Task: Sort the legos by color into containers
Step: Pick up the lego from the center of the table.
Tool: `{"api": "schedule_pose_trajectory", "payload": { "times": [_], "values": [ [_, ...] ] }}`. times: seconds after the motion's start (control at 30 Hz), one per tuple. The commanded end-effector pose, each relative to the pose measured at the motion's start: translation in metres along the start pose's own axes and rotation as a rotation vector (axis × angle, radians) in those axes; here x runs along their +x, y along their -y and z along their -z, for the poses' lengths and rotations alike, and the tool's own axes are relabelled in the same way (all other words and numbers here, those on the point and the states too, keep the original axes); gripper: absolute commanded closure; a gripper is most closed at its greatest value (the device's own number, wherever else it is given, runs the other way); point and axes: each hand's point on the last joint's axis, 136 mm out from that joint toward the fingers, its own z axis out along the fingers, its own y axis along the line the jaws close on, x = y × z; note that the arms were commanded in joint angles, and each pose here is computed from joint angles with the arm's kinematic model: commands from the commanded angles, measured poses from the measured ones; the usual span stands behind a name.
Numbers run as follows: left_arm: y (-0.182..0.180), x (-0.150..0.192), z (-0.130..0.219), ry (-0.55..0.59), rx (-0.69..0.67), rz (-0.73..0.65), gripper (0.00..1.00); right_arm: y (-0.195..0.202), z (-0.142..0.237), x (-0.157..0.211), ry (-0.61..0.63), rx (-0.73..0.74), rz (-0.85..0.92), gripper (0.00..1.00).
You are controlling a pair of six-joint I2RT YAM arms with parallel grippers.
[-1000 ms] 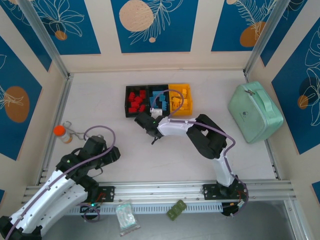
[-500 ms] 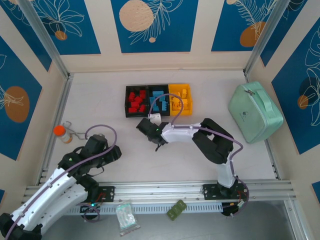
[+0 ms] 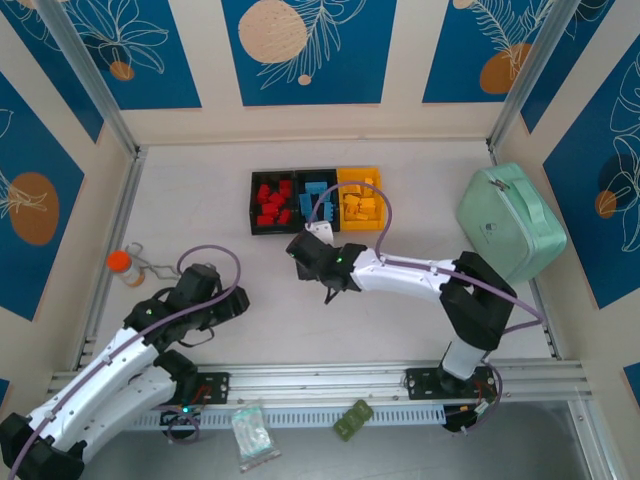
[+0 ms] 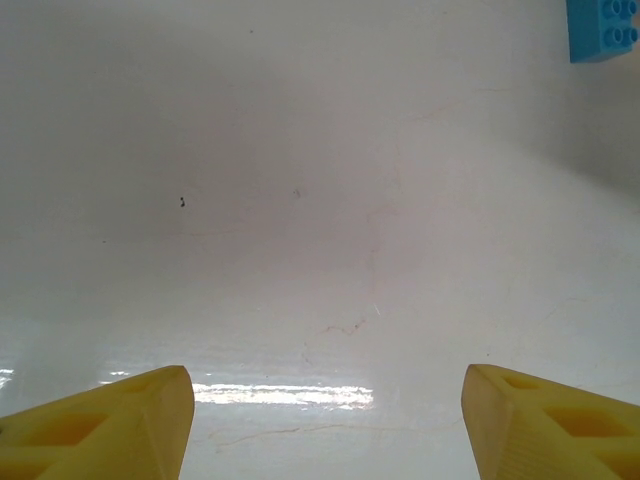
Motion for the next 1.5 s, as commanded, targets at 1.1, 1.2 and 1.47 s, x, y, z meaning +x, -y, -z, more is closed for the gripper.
{"api": "schedule_pose_trajectory", "payload": {
  "times": [1.1, 1.2, 1.47],
  "values": [
    [0.026, 0.000, -0.007, -0.028, 0.113, -0.045, 0.27, -0.010, -0.042, -0.006, -0.084, -0.052, 0.086, 0.73],
    [0.041, -0.001, -0.013, -0.044, 0.167, -0.059, 0.27, -0.002, -0.013, -0.003, -0.065, -0.077, 0.075, 0.75],
    [0.085, -0.005, -0.024, -0.078, 0.290, -0.115, 0.28, 0.024, 0.036, -0.026, -0.010, -0.121, 0.017, 0.76]
  ]
}}
